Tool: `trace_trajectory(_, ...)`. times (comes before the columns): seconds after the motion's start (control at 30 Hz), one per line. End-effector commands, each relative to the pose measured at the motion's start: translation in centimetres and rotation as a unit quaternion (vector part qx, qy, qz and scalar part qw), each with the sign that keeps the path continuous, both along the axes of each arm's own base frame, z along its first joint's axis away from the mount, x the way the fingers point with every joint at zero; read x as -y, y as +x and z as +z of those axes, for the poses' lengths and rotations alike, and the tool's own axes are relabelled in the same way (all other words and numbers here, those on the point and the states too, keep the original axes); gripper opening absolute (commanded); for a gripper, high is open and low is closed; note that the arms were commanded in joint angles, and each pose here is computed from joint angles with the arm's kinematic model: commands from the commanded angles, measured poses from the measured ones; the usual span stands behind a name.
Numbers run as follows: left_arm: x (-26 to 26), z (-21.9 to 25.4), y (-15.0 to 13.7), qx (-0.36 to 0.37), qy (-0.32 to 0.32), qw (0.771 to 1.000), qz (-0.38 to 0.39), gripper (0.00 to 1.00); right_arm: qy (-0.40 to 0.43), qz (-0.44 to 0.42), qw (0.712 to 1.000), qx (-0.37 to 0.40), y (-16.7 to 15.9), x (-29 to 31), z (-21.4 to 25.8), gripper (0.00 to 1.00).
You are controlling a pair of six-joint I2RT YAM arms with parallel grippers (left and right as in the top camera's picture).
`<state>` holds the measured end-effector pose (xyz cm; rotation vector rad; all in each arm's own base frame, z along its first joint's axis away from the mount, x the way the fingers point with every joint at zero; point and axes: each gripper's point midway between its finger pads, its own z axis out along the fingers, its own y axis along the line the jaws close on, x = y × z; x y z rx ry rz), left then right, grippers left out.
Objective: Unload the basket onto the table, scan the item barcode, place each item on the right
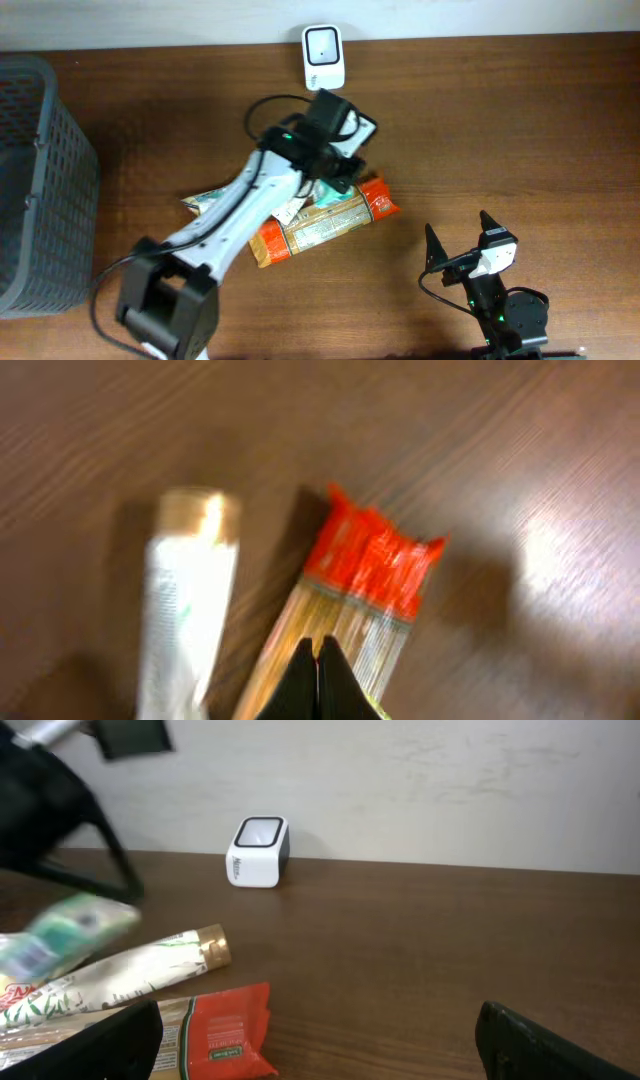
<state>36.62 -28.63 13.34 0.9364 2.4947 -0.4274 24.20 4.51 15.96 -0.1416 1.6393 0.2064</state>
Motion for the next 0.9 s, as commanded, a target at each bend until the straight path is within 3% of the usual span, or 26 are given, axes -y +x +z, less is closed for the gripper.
trace_trajectory(0.0,3.0,-2.8,-0.9,-0.018,-0.005,1.000,-0.025,0.00,-0.004,0.002,1.000,-0.001,0.0,-0.1,-0.3,0.99)
trace_trajectory(0.03,3.2,-3.0,-0.5,-0.014,-0.006,1.000,-0.024,0.10,-0.004,0.002,1.000,-0.001,0.0,-0.1,-0.3,0.99)
trace_trajectory(0.07,3.5,-2.7,0.1,-0.002,-0.015,1.000,-0.023,0.49,-0.004,0.002,1.000,-0.001,0.0,-0.1,-0.3,0.99)
trace_trajectory(0.1,3.7,-1.4,1.4,0.022,-0.030,0.999,-0.017,0.99,-0.004,0.002,1.000,-0.001,0.0,-0.1,-0.3,0.99)
trace_trajectory(0.17,2.2,2.0,3.4,0.041,-0.042,0.998,0.007,0.99,-0.004,0.002,1.000,-0.001,0.0,-0.1,-0.3,0.99)
trace_trajectory(0.2,-1.4,6.7,5.7,0.057,-0.049,0.996,0.049,0.99,-0.004,0.002,1.000,-0.001,0.0,-0.1,-0.3,0.99)
trace_trajectory(0.3,-12.8,15.5,8.8,0.089,-0.054,0.981,0.166,0.99,-0.003,0.002,1.000,0.001,0.0,-0.1,-0.2,0.98)
trace_trajectory(0.4,-24.9,17.3,9.2,0.081,-0.040,0.952,0.292,0.99,0.000,0.017,1.000,0.000,-0.1,-0.6,-0.2,0.99)
trace_trajectory(0.53,-31.1,16.8,8.7,0.072,-0.024,0.937,0.342,0.99,0.007,0.117,0.993,-0.014,-1.5,-3.8,0.4,0.99)
trace_trajectory(0.63,-31.4,16.7,8.6,0.075,-0.017,0.936,0.342,0.99,-0.011,0.183,0.977,-0.111,-2.9,-5.7,2.2,0.99)
trace_trajectory(0.7,-31.4,16.7,8.6,0.074,-0.017,0.936,0.342,0.99,-0.012,0.200,0.956,-0.216,-2.2,-6.2,4.1,0.99)
trace_trajectory(0.77,-31.4,16.7,8.6,0.074,-0.017,0.936,0.342,0.99,-0.039,0.255,0.912,-0.319,-1.5,-7.3,5.0,0.98)
trace_trajectory(0.87,-31.4,16.7,8.6,0.074,-0.017,0.936,0.342,0.99,-0.011,0.253,0.843,-0.475,0.9,-7.6,2.8,0.98)
